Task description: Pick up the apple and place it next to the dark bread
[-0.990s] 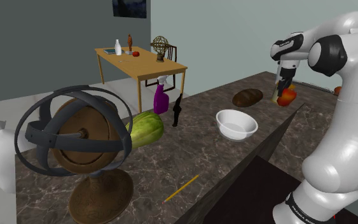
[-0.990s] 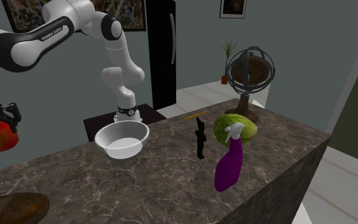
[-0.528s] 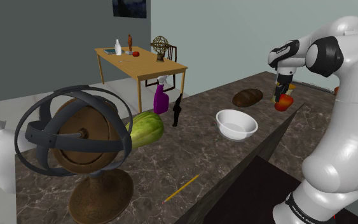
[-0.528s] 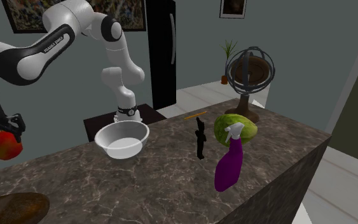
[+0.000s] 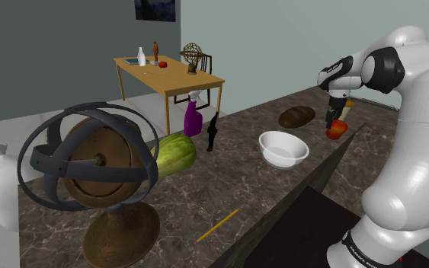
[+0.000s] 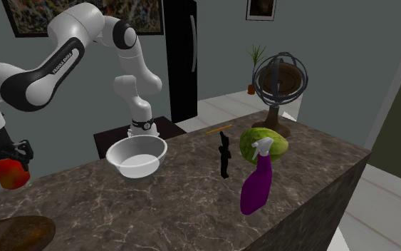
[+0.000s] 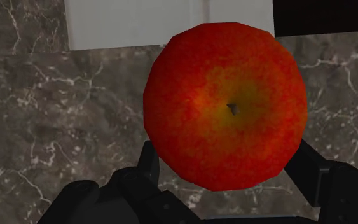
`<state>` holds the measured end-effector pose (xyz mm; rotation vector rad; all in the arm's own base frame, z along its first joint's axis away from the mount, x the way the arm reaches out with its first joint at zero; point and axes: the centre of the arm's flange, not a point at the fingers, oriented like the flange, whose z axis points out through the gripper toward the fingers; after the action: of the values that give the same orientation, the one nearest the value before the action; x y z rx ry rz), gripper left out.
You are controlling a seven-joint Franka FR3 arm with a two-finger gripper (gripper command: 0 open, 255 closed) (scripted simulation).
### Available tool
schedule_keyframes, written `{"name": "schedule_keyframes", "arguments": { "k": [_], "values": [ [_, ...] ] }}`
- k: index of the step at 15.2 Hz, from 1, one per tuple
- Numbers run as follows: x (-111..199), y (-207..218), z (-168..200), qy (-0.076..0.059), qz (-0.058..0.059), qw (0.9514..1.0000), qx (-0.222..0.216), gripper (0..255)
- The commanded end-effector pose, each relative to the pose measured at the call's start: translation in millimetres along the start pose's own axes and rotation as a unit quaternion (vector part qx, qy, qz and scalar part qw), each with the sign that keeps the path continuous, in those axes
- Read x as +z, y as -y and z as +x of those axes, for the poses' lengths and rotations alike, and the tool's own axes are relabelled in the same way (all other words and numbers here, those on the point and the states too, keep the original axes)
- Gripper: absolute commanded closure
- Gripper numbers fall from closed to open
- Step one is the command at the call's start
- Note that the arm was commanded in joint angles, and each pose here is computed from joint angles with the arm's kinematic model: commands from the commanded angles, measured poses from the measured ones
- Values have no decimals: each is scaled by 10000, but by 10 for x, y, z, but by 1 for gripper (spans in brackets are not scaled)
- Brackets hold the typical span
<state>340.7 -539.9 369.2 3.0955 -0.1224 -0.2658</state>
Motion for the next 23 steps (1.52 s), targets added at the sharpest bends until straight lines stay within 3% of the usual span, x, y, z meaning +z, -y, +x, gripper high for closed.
{"name": "schedule_keyframes", "arguments": {
  "k": [1,10,11,16,20,23],
  "values": [
    [105,4,7,-2,-2,10000,0,255],
    [182,7,20,-2,-2,10000,0,255],
    [182,7,20,-2,-2,10000,0,0],
    [182,7,20,-2,-2,10000,0,0],
    [-318,7,20,-2,-2,10000,0,0],
    [-318,7,19,-2,-2,10000,0,0]
  ]
}}
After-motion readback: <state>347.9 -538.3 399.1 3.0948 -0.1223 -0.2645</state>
